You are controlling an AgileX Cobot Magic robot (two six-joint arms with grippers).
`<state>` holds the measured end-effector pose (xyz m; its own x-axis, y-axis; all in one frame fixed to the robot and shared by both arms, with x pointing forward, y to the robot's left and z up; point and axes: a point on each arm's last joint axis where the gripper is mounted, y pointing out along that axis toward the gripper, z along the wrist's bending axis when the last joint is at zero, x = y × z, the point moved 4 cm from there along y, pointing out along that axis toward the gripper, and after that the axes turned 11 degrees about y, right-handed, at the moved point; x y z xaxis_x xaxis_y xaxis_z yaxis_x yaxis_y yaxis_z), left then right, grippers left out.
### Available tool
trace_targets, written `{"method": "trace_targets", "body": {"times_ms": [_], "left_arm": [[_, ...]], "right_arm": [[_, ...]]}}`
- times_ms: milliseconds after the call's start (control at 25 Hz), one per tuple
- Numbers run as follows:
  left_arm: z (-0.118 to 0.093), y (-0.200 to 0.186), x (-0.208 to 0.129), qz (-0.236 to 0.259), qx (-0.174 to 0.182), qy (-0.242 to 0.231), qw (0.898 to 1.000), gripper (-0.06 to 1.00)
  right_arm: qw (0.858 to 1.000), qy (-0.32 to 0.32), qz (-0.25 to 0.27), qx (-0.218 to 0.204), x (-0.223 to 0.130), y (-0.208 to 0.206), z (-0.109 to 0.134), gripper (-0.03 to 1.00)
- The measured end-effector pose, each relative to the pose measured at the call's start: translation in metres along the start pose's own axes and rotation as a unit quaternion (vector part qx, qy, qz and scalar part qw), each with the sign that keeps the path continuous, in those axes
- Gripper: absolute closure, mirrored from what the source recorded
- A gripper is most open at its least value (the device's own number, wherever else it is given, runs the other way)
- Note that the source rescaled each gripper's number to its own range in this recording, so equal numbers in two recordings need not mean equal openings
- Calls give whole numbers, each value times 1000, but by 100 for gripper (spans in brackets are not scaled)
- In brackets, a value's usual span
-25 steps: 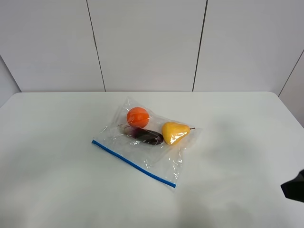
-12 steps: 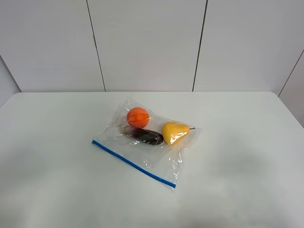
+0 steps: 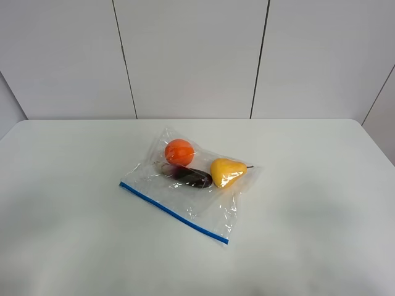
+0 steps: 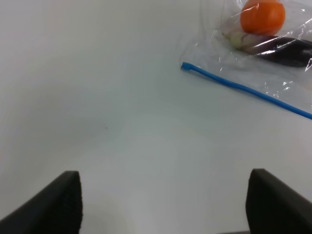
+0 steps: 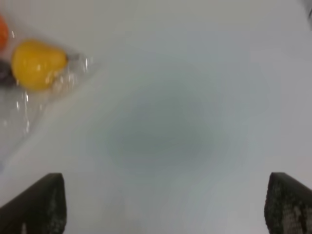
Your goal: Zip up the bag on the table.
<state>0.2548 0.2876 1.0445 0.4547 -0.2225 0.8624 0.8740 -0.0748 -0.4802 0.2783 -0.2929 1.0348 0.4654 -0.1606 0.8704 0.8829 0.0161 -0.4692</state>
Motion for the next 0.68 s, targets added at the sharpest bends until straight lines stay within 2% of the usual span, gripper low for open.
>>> {"method": "trace_targets", "body": {"times_ms": [120, 680], "left_arm": [[0, 0, 0, 0, 0, 0, 1000, 3], [0, 0, 0, 0, 0, 0, 1000, 3]], "right_arm": [[1000, -1, -22, 2, -2, -7, 0, 6], [1000, 1, -25, 4, -2, -7, 0, 6]]}}
